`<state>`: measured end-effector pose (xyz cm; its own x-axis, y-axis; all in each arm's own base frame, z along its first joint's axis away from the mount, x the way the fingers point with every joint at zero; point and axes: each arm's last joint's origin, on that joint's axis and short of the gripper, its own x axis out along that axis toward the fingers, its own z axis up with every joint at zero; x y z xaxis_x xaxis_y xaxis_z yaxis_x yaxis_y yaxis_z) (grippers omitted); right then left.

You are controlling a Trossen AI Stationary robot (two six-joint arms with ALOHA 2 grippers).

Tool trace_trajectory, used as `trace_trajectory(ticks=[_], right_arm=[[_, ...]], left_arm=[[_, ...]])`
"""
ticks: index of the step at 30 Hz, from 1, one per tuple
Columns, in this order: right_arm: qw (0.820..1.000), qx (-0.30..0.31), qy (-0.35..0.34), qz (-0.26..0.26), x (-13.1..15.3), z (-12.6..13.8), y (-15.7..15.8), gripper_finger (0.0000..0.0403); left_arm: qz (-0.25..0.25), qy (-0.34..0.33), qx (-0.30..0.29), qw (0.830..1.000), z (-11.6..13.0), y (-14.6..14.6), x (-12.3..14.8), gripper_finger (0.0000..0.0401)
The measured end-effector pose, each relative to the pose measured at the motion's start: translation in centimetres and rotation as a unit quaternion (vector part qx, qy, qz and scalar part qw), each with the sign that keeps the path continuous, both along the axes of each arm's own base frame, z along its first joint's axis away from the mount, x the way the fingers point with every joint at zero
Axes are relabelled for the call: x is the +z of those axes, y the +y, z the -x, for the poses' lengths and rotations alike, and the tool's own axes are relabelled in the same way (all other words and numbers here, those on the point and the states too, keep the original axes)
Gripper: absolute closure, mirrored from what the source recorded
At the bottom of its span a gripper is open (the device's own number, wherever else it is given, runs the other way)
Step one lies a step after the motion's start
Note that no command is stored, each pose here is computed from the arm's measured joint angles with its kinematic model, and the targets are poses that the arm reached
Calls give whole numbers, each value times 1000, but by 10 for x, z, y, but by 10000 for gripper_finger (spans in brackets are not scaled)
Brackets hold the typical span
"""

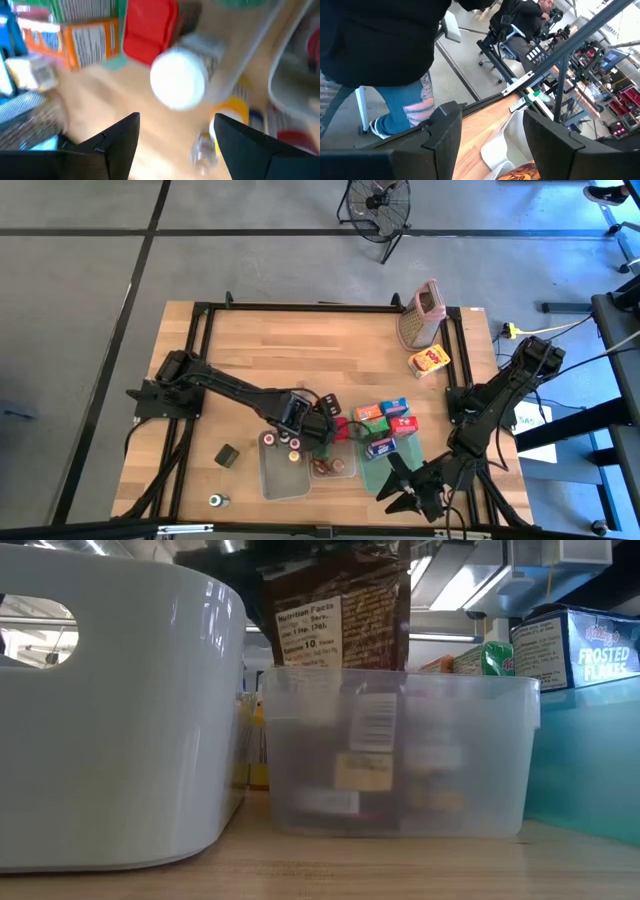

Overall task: Pick & Place Kitchen Items
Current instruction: Put the red food coloring bottle into the gray bin

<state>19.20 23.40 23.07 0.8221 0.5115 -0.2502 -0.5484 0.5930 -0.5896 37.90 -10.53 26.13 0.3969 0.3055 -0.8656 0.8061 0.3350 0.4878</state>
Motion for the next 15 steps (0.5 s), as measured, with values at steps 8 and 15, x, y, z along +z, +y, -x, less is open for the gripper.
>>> trace_trajectory(ticks=[8, 15], right_arm=[[1000, -3, 0, 0, 0, -1, -1, 190], [1000, -6, -4, -2, 1, -3, -2, 190]], left_arm=[[-23, 15, 84, 996, 34, 0, 24, 150], [135, 31, 187, 973, 69, 28, 65, 150]])
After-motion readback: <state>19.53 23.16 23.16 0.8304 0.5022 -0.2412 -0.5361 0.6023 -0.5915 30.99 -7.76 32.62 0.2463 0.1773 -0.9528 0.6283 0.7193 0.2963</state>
